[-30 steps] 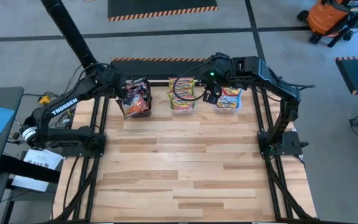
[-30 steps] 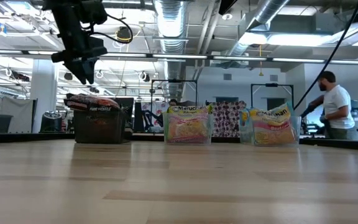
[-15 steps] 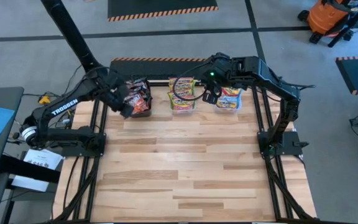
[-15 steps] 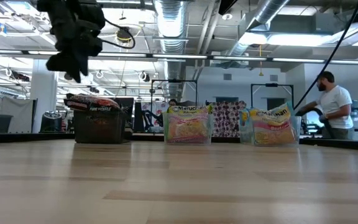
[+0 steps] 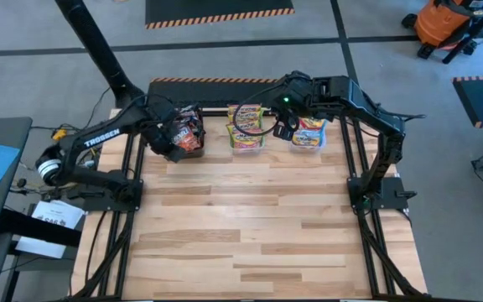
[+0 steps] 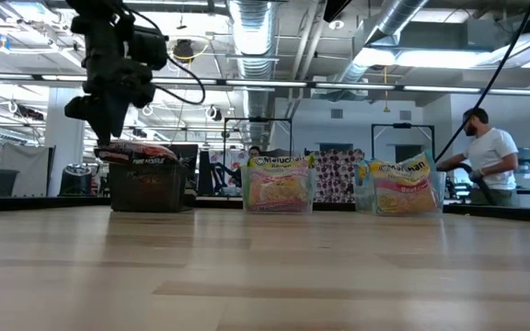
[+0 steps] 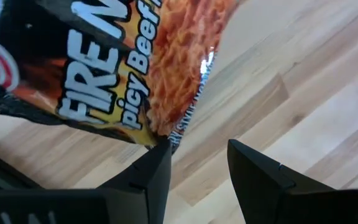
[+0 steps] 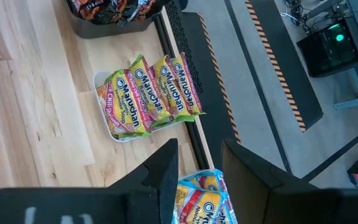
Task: Sort Maruchan noodles
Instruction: Put the black noodle pack into the black bin
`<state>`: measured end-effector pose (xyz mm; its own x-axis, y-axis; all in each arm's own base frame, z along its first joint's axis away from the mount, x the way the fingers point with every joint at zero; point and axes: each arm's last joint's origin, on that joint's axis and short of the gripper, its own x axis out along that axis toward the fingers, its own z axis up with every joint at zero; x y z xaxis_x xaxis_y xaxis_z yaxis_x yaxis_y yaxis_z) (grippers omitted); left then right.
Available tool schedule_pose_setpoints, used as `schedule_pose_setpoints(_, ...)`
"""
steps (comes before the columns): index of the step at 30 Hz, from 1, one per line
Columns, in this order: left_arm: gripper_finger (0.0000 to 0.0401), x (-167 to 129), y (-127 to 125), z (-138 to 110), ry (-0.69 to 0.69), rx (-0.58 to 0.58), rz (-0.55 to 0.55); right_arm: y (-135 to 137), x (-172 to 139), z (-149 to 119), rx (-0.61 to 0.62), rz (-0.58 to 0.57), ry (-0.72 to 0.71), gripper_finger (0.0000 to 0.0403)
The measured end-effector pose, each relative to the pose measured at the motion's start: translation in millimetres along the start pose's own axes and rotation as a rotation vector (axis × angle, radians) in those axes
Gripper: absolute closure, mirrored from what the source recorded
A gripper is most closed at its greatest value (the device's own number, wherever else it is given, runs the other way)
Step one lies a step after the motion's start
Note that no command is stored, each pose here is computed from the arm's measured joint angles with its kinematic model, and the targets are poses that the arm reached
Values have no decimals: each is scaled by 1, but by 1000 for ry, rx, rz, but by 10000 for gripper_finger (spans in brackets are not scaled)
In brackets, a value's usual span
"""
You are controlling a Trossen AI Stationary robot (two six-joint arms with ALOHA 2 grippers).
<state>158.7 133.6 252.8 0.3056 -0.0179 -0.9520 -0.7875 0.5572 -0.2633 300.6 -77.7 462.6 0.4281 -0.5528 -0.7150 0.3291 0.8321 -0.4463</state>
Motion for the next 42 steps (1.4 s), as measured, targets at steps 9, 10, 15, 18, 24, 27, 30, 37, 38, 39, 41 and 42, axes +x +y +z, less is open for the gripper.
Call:
schedule_pose_setpoints(9,257,24,4,17,18,29,123,0,0,0,0,0,0,257)
schedule_pose_setpoints(10,257,26,4,19,11,35,129,0,0,0,0,0,0,257)
schedule_pose_setpoints(15,257,30,3,28,-45,46,120,0,0,0,0,0,0,257)
schedule_pose_setpoints(18,257,30,5,30,-64,41,137,0,0,0,0,0,0,257)
schedule_pose_setpoints(24,257,24,9,35,-96,35,173,0,0,0,1,0,0,257)
schedule_pose_setpoints(27,257,17,9,42,-143,39,185,0,0,0,2,0,-1,257)
schedule_pose_setpoints(30,257,11,12,47,-180,26,207,0,0,0,2,0,-1,257)
schedule_pose_setpoints(37,257,10,15,48,-175,17,180,0,0,0,11,0,-1,257)
schedule_pose_setpoints(38,257,11,15,49,-171,17,168,0,0,0,11,0,-1,257)
schedule_pose_setpoints(39,257,12,15,49,-165,14,162,0,0,0,11,0,-1,257)
schedule_pose_setpoints(41,257,18,14,51,-143,13,160,0,0,0,11,0,-1,257)
schedule_pose_setpoints(42,257,22,14,52,-127,14,163,0,0,0,11,0,-1,257)
